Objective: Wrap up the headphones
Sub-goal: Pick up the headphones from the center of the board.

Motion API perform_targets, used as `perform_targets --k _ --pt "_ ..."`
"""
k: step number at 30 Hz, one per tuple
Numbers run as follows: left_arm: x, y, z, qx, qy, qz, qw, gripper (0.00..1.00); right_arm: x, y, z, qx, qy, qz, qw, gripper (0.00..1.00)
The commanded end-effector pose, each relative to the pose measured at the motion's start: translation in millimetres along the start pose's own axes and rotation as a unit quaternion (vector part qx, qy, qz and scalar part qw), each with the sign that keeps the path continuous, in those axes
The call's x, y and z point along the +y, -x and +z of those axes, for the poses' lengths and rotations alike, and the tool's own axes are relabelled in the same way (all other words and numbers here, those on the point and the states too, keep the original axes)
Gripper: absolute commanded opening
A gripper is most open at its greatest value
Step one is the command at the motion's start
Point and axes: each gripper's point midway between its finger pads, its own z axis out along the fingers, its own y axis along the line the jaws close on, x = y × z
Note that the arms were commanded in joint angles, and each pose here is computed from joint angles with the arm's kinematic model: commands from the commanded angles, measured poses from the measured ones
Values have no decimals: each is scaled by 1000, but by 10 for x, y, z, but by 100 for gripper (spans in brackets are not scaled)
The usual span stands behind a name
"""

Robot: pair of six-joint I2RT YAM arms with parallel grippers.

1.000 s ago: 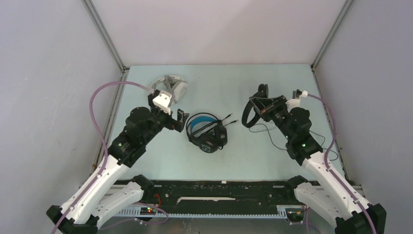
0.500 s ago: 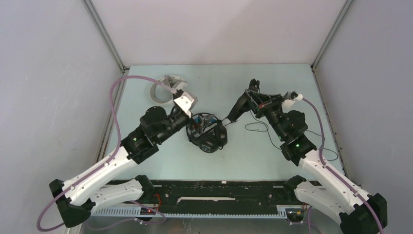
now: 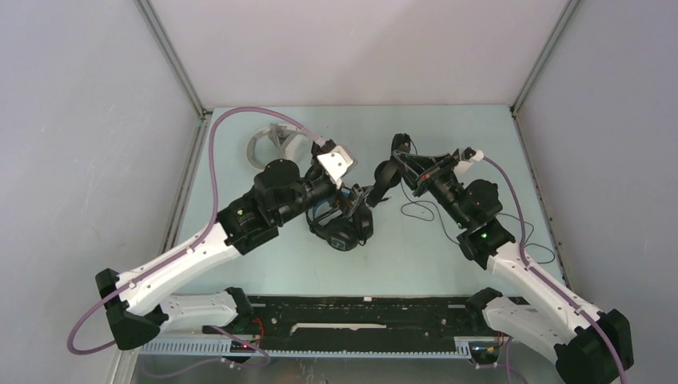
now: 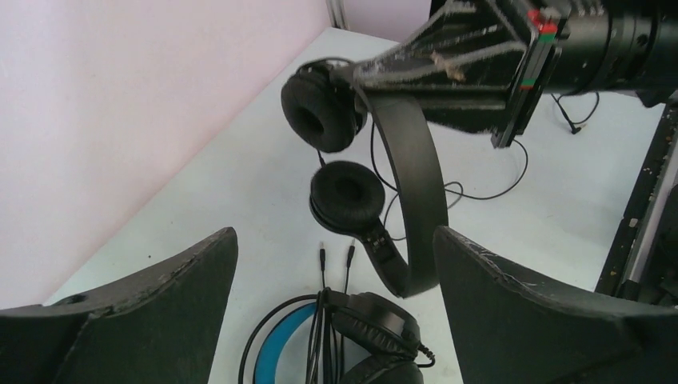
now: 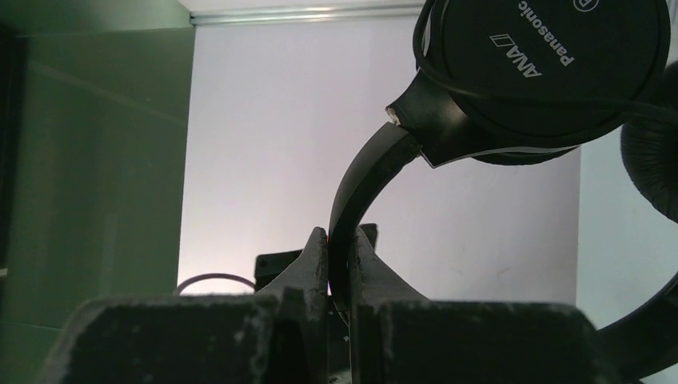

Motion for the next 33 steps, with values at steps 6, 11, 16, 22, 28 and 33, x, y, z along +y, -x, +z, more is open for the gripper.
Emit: perform_targets --k 6,11,16,22,28,33 --pt "-98 270 25 -37 -30 -11 999 92 270 -173 -56 21 53 16 998 0" --pt "-159 276 107 -36 -33 -24 999 91 268 -133 -47 1 52 18 998 0" --pt "-236 211 157 -28 -24 15 999 99 259 -59 -41 -27 51 17 998 0" --pt "-123 33 314 5 26 29 999 91 305 -13 -54 -44 58 17 997 0" --pt "-7 52 358 3 60 38 998 66 254 -33 -42 -37 54 14 998 0" --pt "-20 194 292 -22 51 27 998 33 139 -90 -51 -20 37 -23 999 13"
